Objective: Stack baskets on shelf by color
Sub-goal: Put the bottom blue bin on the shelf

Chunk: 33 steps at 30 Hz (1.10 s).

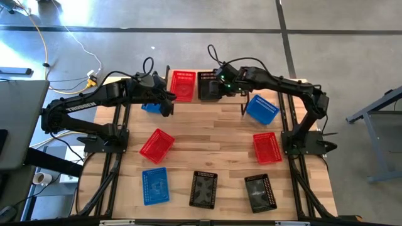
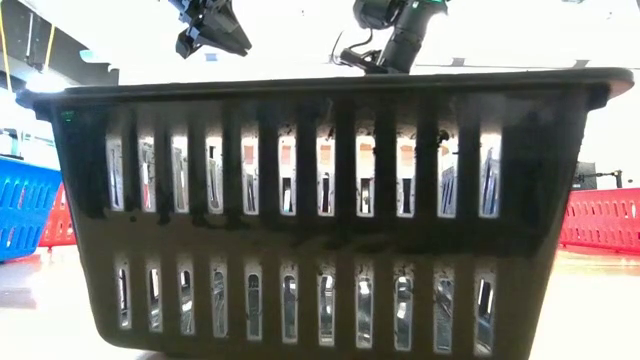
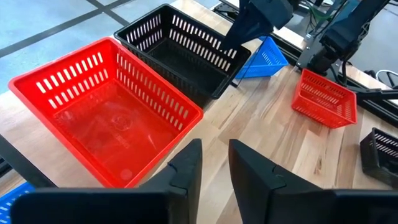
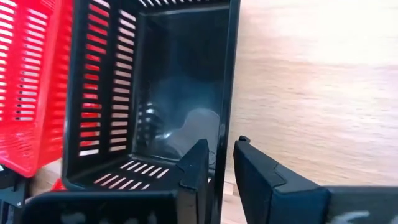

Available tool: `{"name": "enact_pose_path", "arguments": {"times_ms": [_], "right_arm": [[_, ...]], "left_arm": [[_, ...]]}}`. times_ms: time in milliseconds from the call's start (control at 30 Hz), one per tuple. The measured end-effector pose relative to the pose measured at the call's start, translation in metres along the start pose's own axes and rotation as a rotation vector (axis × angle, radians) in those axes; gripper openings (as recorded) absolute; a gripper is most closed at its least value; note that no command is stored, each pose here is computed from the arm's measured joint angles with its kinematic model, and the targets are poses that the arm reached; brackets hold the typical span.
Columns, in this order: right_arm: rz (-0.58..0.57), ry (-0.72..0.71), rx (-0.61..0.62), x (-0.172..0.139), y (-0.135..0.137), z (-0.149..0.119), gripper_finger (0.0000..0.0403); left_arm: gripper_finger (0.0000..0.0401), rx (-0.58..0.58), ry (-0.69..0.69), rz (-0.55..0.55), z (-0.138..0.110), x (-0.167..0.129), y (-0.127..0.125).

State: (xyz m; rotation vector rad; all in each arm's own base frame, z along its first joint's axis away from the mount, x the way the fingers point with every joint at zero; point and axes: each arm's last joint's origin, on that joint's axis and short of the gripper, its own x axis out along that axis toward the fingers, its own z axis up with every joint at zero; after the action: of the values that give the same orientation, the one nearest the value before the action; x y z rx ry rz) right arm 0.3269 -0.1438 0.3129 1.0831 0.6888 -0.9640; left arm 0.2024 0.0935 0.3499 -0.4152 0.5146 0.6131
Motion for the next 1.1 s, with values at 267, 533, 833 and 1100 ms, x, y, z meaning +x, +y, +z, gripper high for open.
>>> {"name": "enact_pose_path", "arguments": {"times_ms": [267, 533, 833, 1100], "right_arm": [[-0.009, -0.033, -0.008, -0.02, -0.007, 0.003, 0.0064], [0.012, -0.073, -0.071, -0.05, -0.013, 0.001, 0.0064], [0.084, -0.138, -0.171, -0.089, -0.015, -0.011, 0.0064], [0.126, -0.149, -0.254, -0.106, -0.018, -0.015, 0.0064]], "left_arm": [[0.0133, -0.012, 0.011, 0.003, -0.001, 0.0, 0.0], [0.0153, -0.031, 0.151, -0.097, -0.012, -0.001, -0.002], [0.0148, -0.064, 0.374, -0.12, -0.038, -0.009, -0.019], [0.0147, -0.179, 0.519, -0.058, -0.064, -0.024, -0.044]]}}
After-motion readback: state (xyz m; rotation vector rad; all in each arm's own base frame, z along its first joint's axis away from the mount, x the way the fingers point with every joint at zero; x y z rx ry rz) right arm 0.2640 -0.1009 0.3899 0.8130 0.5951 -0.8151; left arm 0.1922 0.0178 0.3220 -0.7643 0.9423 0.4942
